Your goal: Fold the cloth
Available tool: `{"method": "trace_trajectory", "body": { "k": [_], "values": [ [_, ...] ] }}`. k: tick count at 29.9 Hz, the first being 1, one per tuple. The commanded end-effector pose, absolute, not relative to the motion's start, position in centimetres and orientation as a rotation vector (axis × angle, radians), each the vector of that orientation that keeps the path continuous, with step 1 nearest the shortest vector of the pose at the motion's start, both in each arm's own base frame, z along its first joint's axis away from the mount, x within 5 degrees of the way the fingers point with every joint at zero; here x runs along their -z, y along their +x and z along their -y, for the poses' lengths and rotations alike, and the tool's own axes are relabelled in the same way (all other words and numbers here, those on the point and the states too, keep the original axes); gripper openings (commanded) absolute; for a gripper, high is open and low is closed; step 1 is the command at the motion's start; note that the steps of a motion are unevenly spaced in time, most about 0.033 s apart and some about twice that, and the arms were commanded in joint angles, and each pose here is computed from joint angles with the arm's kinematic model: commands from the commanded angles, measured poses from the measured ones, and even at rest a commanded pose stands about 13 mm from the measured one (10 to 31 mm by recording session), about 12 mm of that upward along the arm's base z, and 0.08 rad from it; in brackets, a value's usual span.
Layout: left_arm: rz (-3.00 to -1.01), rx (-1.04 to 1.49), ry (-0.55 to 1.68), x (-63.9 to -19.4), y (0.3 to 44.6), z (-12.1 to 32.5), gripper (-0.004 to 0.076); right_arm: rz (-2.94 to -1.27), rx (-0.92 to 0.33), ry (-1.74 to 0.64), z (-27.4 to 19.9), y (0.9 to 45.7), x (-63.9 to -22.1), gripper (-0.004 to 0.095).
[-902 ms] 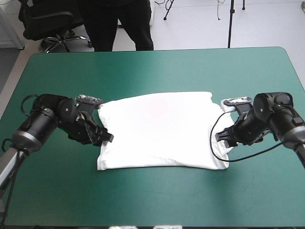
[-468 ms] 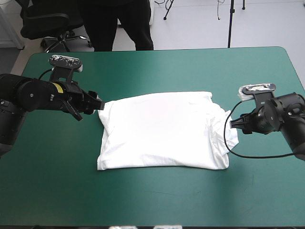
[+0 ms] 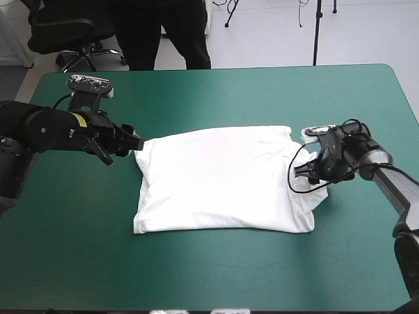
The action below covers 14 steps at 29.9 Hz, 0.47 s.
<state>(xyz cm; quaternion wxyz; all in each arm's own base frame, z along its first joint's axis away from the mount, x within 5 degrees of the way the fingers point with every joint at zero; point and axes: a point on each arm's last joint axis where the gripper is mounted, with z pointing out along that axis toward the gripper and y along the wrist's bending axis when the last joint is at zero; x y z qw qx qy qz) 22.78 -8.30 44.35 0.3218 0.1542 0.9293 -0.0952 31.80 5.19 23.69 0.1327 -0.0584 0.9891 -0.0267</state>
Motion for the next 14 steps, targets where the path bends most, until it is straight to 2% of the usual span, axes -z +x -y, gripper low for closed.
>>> {"method": "trace_trajectory", "body": {
  "k": [1, 9, 12, 14],
  "values": [
    [-2.421, 0.277, 0.402, -45.6, 21.5, 8.1, 0.0477, -2.809, 0.073, -0.178, -5.1, 32.8, -24.4, 0.0564],
    [-2.421, 0.277, 0.402, -45.6, 21.5, 8.1, 0.0477, -2.869, 0.056, -0.19, -5.1, 33.6, -22.1, 0.0559],
    [-2.421, 0.277, 0.402, -45.6, 21.5, 8.1, 0.0477, -2.919, -0.03, -0.132, -4.7, 33.9, -21.0, 0.0462],
    [-2.421, 0.274, 0.402, -45.6, 21.5, 8.1, 0.0477, -2.958, -0.085, -0.092, -4.4, 34.0, -20.2, 0.0318]
  ]
}}
